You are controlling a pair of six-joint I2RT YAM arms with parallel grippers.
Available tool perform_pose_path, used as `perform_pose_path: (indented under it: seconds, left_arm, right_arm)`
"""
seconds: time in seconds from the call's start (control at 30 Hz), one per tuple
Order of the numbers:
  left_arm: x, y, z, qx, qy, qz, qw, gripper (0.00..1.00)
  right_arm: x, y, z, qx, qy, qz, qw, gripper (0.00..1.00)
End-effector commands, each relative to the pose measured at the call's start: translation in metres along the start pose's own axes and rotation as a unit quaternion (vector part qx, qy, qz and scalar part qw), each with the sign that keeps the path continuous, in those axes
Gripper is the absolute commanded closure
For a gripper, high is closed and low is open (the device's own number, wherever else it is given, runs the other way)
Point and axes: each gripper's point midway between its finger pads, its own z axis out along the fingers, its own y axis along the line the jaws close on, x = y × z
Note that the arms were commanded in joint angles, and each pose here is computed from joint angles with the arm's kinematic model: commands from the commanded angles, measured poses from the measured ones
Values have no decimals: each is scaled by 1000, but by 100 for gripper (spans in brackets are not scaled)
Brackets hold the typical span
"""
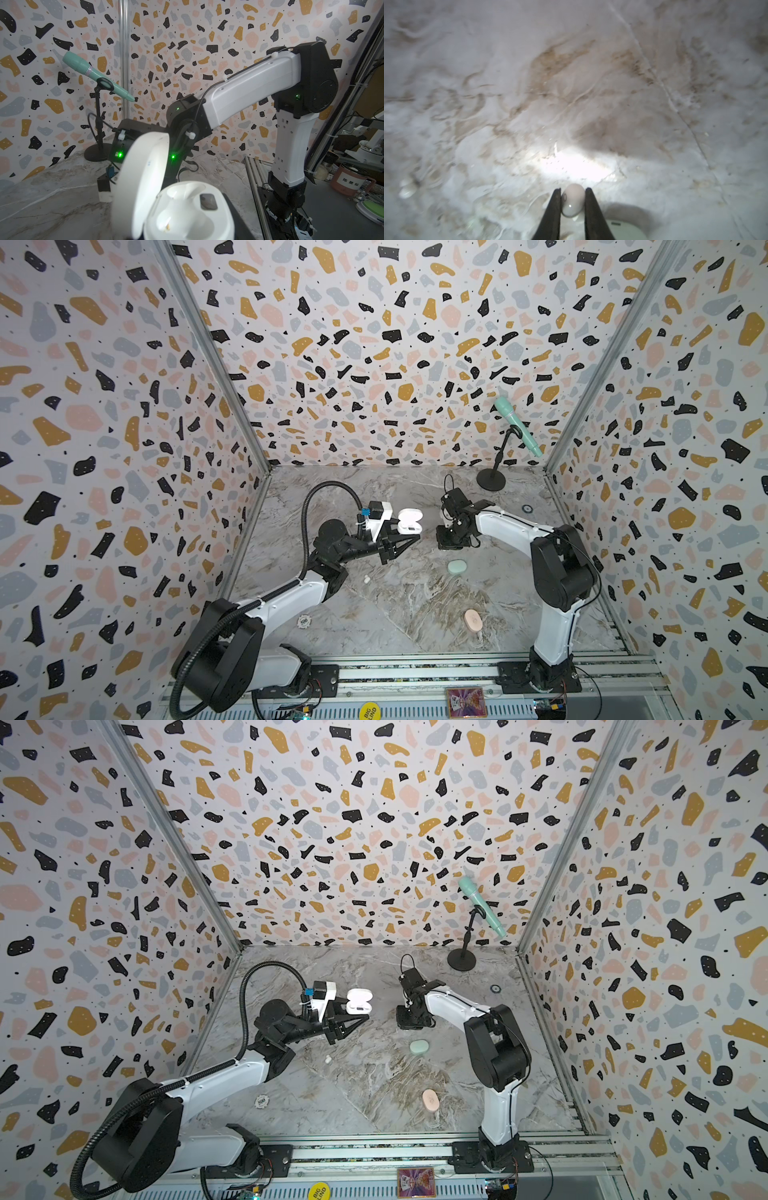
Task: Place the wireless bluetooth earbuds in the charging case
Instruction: 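Carry the earbud with the right gripper toward the open case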
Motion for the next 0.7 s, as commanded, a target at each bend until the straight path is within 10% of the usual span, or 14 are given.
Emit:
perform_pose_path:
  seconds: [0.0, 0.67]
  left_arm:
    - [-15, -9, -1, 17, -23, 26, 999, 68]
    - [-19, -22, 27, 68, -23, 20, 997, 68]
  right_arm:
    - [-17, 28, -47, -71, -61, -28, 995, 86]
    - [24, 96, -253, -343, -203, -221, 890, 87]
